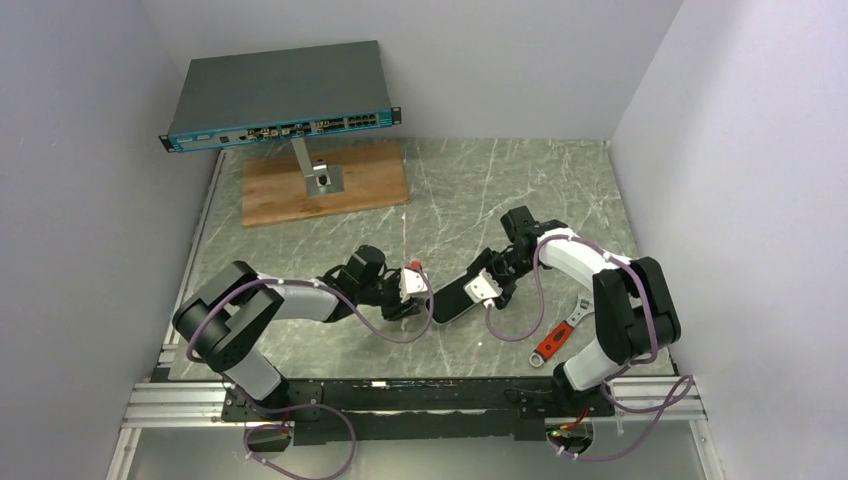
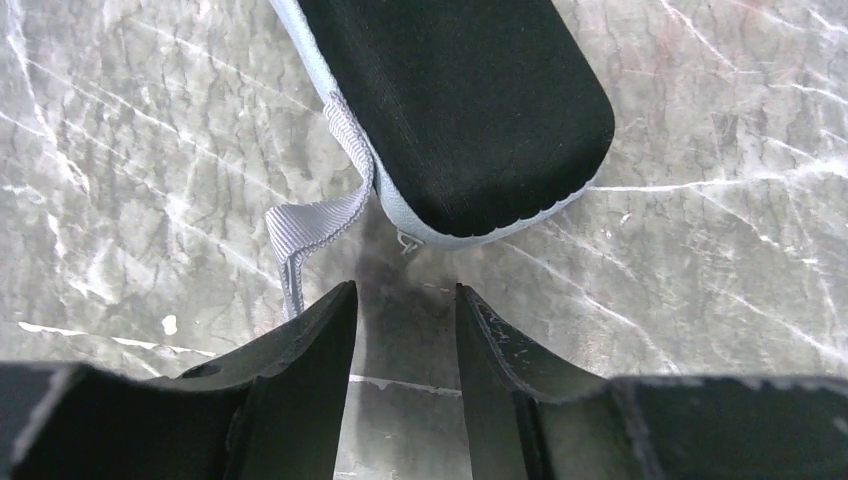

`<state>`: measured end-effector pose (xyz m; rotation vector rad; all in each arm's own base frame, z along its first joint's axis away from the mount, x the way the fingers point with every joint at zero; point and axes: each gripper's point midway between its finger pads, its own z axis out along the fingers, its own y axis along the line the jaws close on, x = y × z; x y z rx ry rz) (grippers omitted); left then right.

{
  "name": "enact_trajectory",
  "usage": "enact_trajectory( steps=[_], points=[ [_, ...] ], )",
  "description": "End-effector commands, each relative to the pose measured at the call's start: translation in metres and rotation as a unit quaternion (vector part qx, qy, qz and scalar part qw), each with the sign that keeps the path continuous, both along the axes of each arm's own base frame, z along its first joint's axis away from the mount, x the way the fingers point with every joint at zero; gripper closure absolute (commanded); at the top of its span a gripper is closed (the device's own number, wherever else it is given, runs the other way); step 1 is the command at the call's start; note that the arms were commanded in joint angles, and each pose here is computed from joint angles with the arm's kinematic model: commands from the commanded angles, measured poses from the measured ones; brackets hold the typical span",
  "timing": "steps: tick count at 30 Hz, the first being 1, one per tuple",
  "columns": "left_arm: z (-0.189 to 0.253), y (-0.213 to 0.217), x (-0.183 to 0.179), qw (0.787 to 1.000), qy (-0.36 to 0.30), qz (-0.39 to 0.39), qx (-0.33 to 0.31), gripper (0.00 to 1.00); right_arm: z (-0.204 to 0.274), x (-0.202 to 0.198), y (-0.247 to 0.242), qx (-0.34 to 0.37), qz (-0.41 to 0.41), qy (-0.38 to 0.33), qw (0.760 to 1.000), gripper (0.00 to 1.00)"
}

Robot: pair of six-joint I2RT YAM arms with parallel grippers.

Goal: Open the umbrella

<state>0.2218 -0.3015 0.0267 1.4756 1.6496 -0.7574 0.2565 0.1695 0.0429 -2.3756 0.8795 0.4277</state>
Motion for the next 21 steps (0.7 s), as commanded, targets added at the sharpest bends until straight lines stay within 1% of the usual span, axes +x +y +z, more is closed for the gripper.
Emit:
enact_trajectory(
  steps=[1,3,8,11,21],
  points=[
    [0.036,-0.019,0.011,0.995,-0.068,-0.052,-0.043,0.54,-0.018,-0.036,-0.006,-0.018,0.017,0.079,0.997,0.60],
    [0.037,-0.024,0.008,0.993,-0.075,-0.079,-0.047,0.54,-0.019,-0.035,-0.005,-0.018,0.017,0.078,0.997,0.60],
    [0.039,-0.028,0.009,0.987,-0.104,-0.110,-0.046,0.55,-0.019,-0.035,-0.005,-0.015,0.020,0.077,0.997,0.61],
    [0.037,-0.028,0.003,0.984,-0.111,-0.136,-0.041,0.57,-0.020,-0.034,-0.005,-0.014,0.020,0.076,0.997,0.61],
    [0.027,-0.037,0.001,0.983,-0.097,-0.150,-0.036,0.71,-0.020,-0.027,-0.002,-0.003,0.033,0.061,0.998,0.61]
  ],
)
